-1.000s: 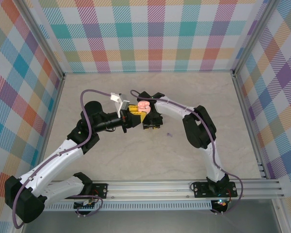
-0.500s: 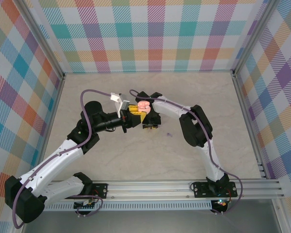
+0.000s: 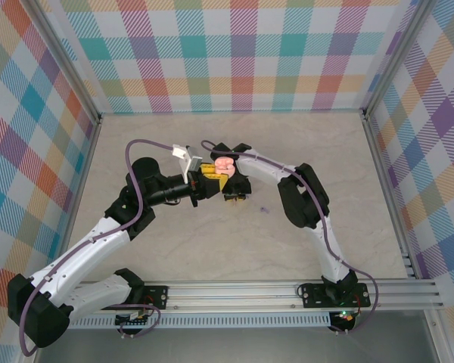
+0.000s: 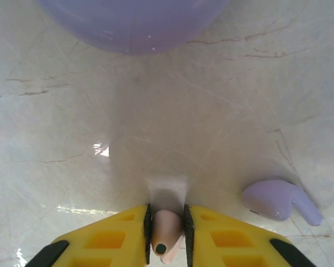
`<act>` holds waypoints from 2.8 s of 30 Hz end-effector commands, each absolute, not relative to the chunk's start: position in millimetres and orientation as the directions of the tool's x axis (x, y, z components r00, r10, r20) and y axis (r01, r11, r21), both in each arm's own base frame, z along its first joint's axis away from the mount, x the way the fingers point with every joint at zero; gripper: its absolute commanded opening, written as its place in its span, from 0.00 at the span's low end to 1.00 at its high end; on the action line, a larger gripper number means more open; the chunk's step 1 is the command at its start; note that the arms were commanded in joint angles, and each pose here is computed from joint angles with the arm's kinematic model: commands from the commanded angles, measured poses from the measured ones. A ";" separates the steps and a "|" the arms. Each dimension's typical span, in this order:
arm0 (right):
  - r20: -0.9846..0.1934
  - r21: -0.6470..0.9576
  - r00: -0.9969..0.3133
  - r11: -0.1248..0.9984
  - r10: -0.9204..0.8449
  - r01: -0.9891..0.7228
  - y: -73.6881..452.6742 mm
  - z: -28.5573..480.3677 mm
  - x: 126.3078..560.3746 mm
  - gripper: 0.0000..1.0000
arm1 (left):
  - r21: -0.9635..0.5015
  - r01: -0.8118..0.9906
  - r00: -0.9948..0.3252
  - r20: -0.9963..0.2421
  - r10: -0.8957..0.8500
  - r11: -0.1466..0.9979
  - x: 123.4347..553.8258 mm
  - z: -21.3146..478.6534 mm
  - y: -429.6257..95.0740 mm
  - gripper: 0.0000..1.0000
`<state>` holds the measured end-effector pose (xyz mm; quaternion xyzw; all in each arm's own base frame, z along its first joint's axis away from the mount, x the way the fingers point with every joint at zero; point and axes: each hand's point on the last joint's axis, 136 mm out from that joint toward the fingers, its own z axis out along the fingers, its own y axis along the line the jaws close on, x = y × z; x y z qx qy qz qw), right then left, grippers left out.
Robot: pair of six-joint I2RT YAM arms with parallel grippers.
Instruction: Insert the wireless bluetooth earbuds into the charging case
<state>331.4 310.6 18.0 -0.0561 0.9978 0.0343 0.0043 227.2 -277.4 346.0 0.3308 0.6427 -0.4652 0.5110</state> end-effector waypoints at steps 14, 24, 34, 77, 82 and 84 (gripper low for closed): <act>-0.124 0.151 -0.979 0.972 -0.162 -0.180 296.2 42.1 337.1 0.16 | -0.256 0.902 -0.244 -0.967 -0.080 0.348 227.3 360.3 -279.4 0.26; -0.195 0.352 -0.978 0.925 -0.074 -0.141 262.7 64.5 338.2 0.16 | -0.342 0.853 -0.344 -0.936 -0.071 0.394 247.5 341.1 -286.1 0.26; -0.288 0.518 -0.957 0.845 0.028 -0.132 239.4 105.4 335.9 0.16 | -0.442 0.747 -0.486 -0.873 -0.046 0.496 278.3 298.3 -290.8 0.26; -0.721 0.574 -0.691 0.598 0.048 -0.558 255.5 322.3 293.5 0.20 | -0.374 0.845 -0.419 -0.907 0.039 0.381 288.5 253.1 -324.6 0.25; -0.726 0.563 -0.687 0.606 0.037 -0.562 261.6 322.6 295.5 0.21 | -0.397 0.847 -0.435 -0.900 0.031 0.353 286.7 255.4 -329.7 0.25; -0.726 0.561 -0.687 0.609 0.035 -0.561 263.4 322.4 296.2 0.21 | -0.402 0.850 -0.436 -0.900 0.024 0.341 285.5 257.9 -331.0 0.25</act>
